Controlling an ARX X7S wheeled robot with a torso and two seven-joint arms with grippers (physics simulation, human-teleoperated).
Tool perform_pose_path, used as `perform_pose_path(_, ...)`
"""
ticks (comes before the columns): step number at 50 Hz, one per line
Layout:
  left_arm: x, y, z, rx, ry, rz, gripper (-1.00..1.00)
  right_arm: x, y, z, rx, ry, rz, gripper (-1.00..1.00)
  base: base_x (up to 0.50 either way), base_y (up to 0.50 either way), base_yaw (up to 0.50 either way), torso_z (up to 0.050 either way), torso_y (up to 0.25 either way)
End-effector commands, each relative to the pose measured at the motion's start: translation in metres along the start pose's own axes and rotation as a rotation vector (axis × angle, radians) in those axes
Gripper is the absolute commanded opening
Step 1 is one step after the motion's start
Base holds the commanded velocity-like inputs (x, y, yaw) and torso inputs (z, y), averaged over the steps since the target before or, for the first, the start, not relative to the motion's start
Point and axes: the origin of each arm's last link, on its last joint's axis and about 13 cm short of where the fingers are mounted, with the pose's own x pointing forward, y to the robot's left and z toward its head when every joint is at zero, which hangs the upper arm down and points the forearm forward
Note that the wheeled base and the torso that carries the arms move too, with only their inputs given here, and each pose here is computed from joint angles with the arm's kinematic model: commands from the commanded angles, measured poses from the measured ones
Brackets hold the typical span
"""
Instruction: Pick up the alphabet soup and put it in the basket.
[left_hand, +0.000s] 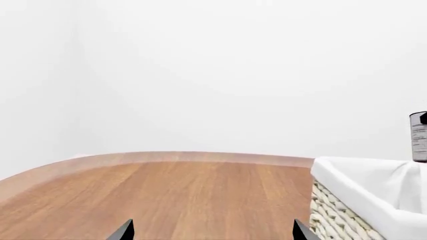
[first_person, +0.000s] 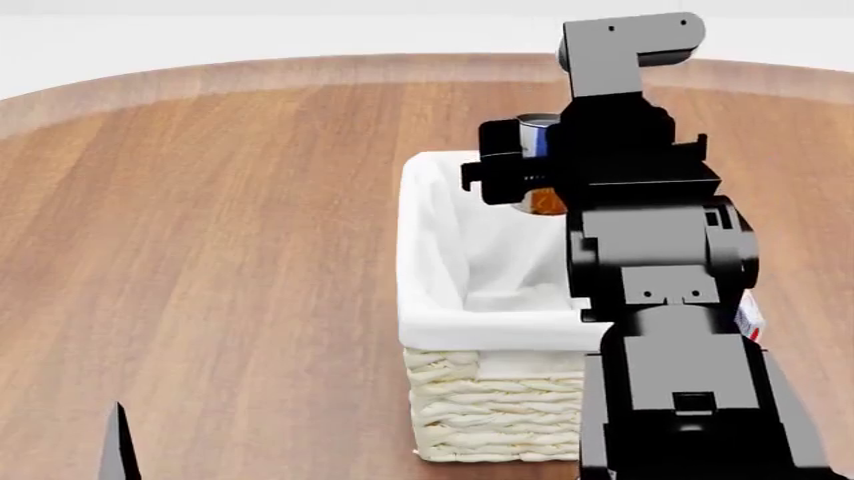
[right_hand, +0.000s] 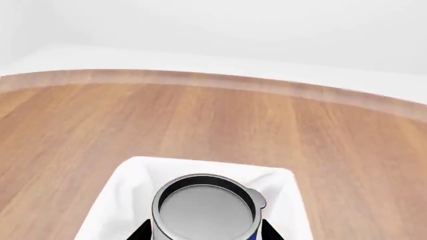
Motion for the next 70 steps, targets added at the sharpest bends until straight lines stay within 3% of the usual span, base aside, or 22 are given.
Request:
perform_pose_path(1, 0.0, 0.0, -0.001, -0.001, 0.002, -0.001, 1.0, 0.0, 0.0, -0.001, -0.043, 0.009, 0.009, -1.0, 0.0, 0.0, 0.0, 0.0, 0.0)
perform_pose_path(13, 0.0, 0.001, 0.0, 0.001, -0.001, 0.002, 1.0, 0.002, 0.004, -0.007, -0.081, 0.025, 0.018, -1.0, 0.0, 0.0, 0.0, 0.0, 0.0)
perform_pose_path(60, -0.001, 0.001, -0.002, 0.001, 0.004, 0.002, 1.0, 0.008, 0.006, -0.053, -0.026, 0.111, 0.026, -1.0, 0.0, 0.0, 0.0, 0.0, 0.001)
perform_pose_path(61, -0.001, 0.001, -0.003, 0.001, 0.005, 0.002, 1.0, 0.008, 0.006, -0.053, -0.026, 0.112, 0.019, 1.0, 0.0, 0.0, 0.0, 0.0, 0.0)
perform_pose_path(70, -0.001, 0.001, -0.003, 0.0, 0.004, 0.002, 1.0, 0.008, 0.005, -0.052, -0.024, 0.105, 0.016, 1.0, 0.0, 0.0, 0.0, 0.0, 0.0)
